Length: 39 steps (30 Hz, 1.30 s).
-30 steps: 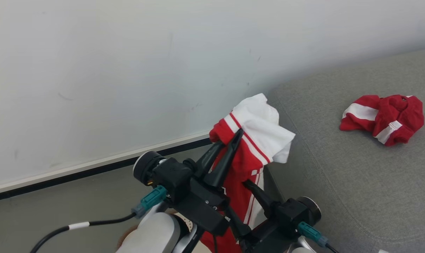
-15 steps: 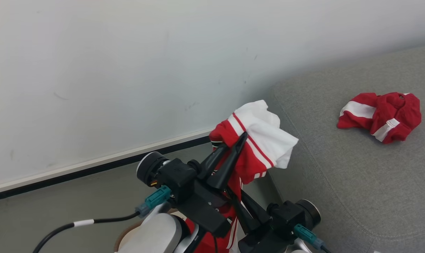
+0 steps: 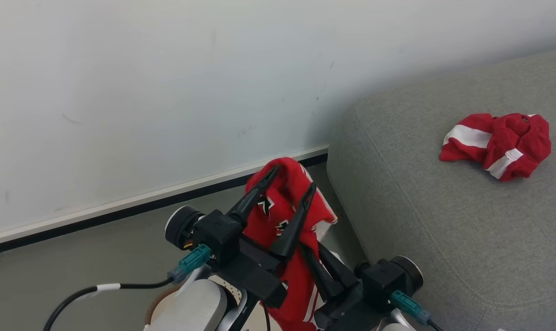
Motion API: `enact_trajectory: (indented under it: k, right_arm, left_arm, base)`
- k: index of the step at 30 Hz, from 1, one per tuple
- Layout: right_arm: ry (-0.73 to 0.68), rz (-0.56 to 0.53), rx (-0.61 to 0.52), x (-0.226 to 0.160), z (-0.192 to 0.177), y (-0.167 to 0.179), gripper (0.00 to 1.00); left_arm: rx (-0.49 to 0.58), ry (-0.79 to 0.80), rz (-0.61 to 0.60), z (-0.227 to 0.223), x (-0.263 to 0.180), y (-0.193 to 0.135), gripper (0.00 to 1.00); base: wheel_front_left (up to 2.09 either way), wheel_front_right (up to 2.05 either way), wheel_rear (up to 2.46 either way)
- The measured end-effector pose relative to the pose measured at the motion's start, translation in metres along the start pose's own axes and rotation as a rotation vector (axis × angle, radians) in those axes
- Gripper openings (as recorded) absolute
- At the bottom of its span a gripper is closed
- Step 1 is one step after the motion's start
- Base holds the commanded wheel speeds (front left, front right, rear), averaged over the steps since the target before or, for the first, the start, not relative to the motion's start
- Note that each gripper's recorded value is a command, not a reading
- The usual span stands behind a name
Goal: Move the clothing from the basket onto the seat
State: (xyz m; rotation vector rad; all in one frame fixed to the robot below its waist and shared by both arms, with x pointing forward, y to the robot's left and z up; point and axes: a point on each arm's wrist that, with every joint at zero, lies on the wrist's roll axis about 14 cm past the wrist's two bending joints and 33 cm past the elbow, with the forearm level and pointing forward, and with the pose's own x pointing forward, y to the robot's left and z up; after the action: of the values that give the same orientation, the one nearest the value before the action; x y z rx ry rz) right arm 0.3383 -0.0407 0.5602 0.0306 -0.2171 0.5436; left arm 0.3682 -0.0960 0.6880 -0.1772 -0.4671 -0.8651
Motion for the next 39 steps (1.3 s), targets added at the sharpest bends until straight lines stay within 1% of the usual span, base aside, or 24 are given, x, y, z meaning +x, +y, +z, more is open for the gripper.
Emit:
enact_trajectory:
  k: [7, 11, 17, 23, 32, 39]
  right_arm:
    - [0.0, -0.026, -0.004, -0.002, 0.0, -0.01, 0.0]
    - [-0.013, -0.062, -0.014, -0.005, 0.006, -0.022, 0.0]
    - [-0.037, -0.136, -0.043, -0.014, 0.016, -0.044, 0.0]
    - [-0.065, -0.228, -0.077, -0.028, 0.03, -0.068, 0.0]
    - [-0.091, -0.391, -0.12, -0.057, 0.046, -0.106, 0.0]
    - [-0.068, -0.513, -0.142, -0.075, 0.043, -0.132, 0.0]
  left_arm:
    - [-0.005, 0.015, 0.002, -0.006, 0.0, 0.001, 1.0]
    - [-0.008, 0.026, -0.01, -0.011, 0.002, 0.0, 1.0]
    - [-0.029, 0.032, -0.053, -0.019, 0.009, -0.011, 1.0]
    - [-0.055, 0.049, -0.112, -0.032, 0.019, -0.027, 1.0]
    - [-0.111, 0.065, -0.246, -0.05, 0.04, -0.063, 1.0]
    - [-0.182, 0.111, -0.344, -0.082, 0.05, -0.082, 1.0]
  base:
    - [0.0, 0.0, 0.0]
    - [0.0, 0.0, 0.0]
    - [0.0, 0.0, 0.0]
    - [0.0, 0.0, 0.0]
    - [0.0, 0.0, 0.0]
    - [0.0, 0.0, 0.0]
